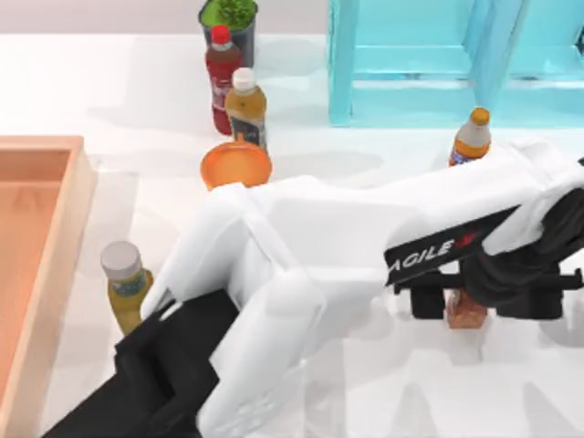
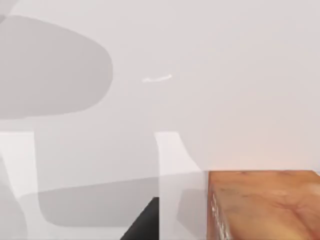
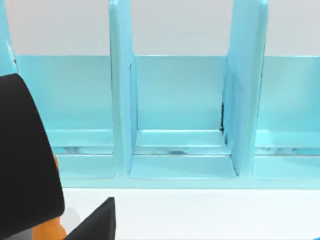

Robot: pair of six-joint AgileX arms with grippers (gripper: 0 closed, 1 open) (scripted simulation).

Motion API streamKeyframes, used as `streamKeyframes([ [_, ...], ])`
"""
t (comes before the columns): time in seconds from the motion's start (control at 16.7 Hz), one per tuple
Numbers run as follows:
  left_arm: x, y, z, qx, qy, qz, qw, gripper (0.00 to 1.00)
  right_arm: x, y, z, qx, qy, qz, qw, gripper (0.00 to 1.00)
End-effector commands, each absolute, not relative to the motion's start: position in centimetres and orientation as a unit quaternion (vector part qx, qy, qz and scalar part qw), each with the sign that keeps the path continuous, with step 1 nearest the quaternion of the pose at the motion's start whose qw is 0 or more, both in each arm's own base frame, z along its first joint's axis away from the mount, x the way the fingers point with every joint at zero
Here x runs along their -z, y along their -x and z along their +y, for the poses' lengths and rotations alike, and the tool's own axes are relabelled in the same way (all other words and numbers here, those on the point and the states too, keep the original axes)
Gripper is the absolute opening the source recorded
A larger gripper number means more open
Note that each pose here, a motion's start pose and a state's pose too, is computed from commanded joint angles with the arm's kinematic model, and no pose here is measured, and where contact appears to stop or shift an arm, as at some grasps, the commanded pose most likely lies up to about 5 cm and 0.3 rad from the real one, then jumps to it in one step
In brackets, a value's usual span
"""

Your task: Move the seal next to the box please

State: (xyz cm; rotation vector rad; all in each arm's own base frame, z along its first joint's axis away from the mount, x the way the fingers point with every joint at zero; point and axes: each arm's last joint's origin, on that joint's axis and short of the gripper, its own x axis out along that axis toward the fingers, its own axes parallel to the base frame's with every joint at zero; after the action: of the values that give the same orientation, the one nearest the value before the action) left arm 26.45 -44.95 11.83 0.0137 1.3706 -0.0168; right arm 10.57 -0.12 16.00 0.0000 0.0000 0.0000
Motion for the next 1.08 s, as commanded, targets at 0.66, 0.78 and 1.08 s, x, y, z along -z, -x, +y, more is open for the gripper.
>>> streamKeyframes([
  [0.66,-11.83,-26.45,-44.95,0.008,-0.006,0.633,0.774,0.0,-16.0,-10.57,-0.12,0.0,0.0,0.0,1.0,1.0],
  [0.78,-11.83,-26.45,-44.95,0.008,-0.006,0.633,0.774,0.0,-16.0,-10.57,-0.12,0.0,0.0,0.0,1.0,1.0],
  [1.08,-11.93,-26.19,-45.13,0.009,-0.011,0.634,0.774,0.0,-16.0,-10.57,-0.12,0.0,0.0,0.0,1.0,1.0],
])
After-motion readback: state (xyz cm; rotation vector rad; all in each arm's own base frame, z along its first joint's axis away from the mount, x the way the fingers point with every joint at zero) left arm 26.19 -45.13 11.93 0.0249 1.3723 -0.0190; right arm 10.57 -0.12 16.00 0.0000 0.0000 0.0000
